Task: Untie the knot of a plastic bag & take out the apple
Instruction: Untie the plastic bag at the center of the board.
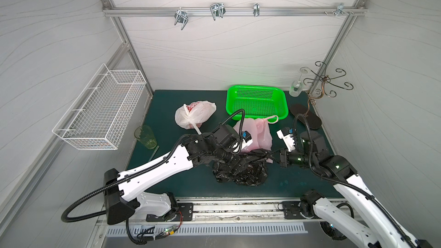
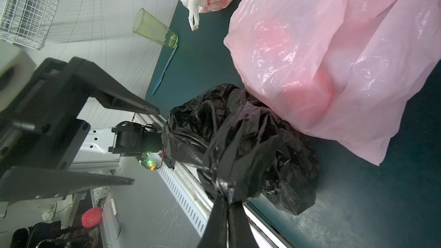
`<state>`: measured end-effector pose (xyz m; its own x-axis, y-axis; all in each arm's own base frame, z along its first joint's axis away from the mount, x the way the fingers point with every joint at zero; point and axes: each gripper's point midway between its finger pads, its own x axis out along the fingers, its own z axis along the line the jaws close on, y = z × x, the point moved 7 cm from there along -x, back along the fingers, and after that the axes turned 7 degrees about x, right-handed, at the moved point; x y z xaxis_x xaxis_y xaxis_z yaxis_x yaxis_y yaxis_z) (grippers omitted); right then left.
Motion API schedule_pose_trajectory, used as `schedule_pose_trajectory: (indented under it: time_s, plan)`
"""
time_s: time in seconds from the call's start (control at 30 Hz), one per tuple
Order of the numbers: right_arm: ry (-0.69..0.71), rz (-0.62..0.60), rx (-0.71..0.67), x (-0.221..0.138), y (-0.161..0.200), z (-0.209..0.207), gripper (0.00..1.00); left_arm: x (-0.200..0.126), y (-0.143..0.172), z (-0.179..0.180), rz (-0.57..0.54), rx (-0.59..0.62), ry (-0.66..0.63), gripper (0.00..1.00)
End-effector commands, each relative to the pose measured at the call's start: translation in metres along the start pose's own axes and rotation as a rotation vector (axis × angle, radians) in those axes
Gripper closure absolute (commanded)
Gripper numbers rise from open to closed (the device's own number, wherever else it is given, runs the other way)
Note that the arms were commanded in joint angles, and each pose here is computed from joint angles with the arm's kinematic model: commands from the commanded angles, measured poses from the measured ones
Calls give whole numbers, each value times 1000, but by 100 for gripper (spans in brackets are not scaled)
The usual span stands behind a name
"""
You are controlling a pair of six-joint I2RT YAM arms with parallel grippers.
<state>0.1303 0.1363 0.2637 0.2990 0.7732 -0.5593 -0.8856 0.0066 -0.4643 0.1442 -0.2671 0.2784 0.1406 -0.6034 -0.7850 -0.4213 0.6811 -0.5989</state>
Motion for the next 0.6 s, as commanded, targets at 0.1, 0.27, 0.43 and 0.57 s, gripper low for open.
schedule_pose_trajectory:
  time_s: [0.1, 0.27, 0.43, 0.57]
  plan:
    - [-35, 17, -4, 2, 0, 4, 93, 10, -18, 11, 8, 86, -77, 22]
    - [-33, 18, -5, 1, -1, 5, 93, 24, -23, 7, 8, 98, -8, 29]
    - [-21, 15, -10, 1, -2, 4, 94, 32, -20, 10, 45, 100, -13, 72]
    - [0, 13, -14, 0, -3, 2, 94, 30, -11, 16, 79, 85, -33, 100]
